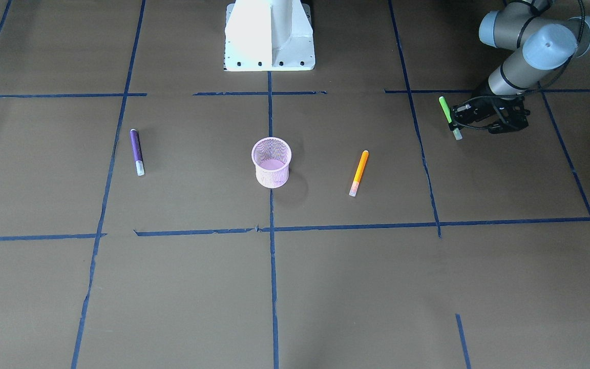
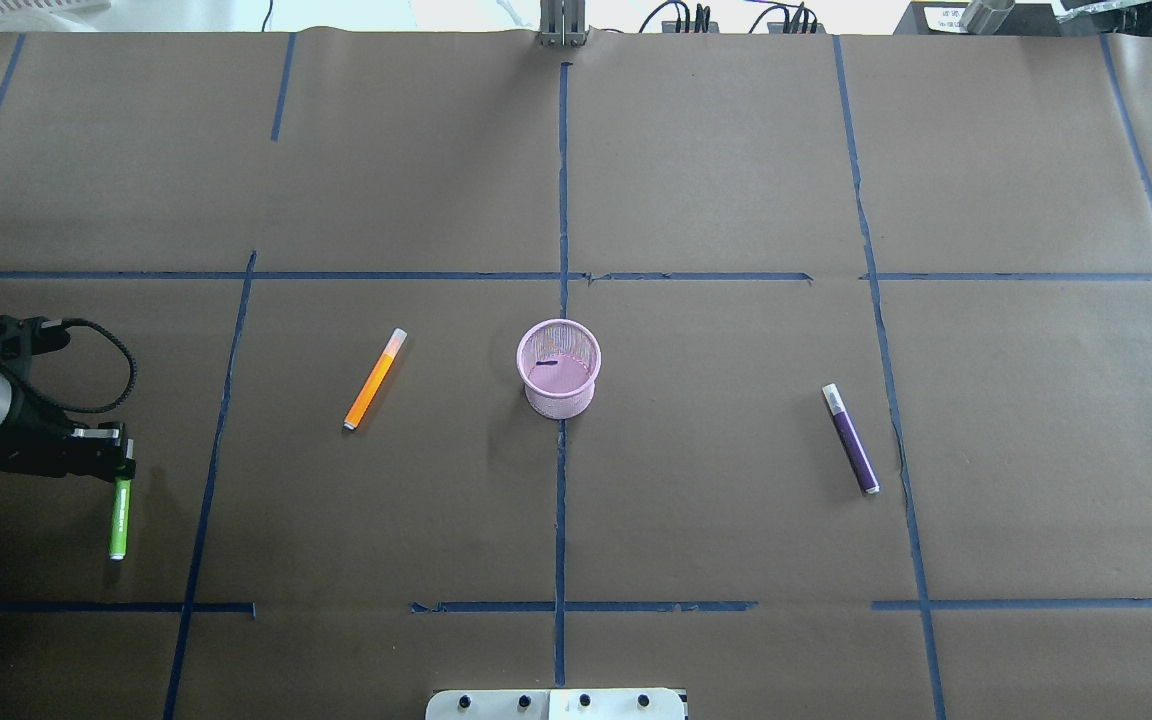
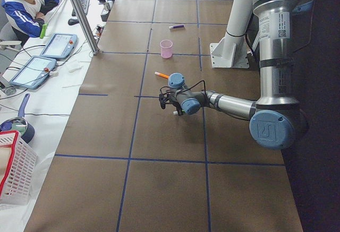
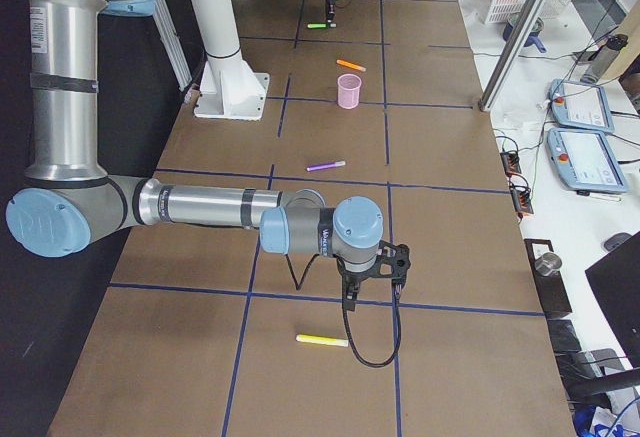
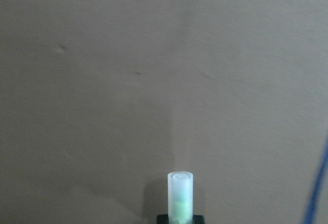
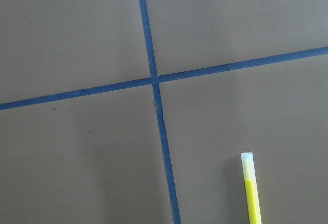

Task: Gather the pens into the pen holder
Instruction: 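Carry the green highlighter with the left gripper over the lilac cup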

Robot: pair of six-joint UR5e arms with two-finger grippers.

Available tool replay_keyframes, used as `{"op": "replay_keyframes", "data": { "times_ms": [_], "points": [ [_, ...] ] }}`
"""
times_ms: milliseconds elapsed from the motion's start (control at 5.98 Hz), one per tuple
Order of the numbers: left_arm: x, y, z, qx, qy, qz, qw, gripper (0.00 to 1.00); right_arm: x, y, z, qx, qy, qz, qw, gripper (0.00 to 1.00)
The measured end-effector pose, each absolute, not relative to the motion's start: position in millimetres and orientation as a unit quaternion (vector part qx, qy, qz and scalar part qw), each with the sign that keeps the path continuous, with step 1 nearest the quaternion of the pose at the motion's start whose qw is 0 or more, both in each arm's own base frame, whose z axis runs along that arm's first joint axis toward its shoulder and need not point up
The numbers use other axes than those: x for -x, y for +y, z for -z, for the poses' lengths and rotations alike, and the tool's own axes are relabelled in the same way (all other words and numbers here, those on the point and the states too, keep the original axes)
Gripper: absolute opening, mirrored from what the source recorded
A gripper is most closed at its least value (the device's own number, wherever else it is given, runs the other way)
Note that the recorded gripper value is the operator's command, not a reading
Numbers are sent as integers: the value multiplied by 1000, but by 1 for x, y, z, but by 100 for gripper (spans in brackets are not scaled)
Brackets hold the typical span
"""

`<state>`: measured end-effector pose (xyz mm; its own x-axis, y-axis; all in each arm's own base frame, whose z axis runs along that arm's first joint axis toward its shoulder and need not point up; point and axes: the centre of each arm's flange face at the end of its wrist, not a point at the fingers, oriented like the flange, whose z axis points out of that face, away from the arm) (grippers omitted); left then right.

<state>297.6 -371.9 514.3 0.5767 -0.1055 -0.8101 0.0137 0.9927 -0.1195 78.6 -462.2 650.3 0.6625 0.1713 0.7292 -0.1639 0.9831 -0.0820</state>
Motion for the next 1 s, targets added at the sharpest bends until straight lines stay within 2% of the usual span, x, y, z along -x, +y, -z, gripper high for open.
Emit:
{"op": "replay_keyframes", "data": {
  "times_ms": [335, 669, 1004],
  "points": [
    [-304, -410, -444, -76, 498, -82, 860, 0, -79, -461, -651, 5, -401, -92, 912, 100],
    [-332, -452, -324, -224, 523, -137, 810, 0, -78, -459, -653, 8, -401, -93, 911, 100],
    [-384, -444, -239, -334, 519, -166, 769, 0, -78, -457, -655, 10, -401, -94, 911, 100]
  ]
}}
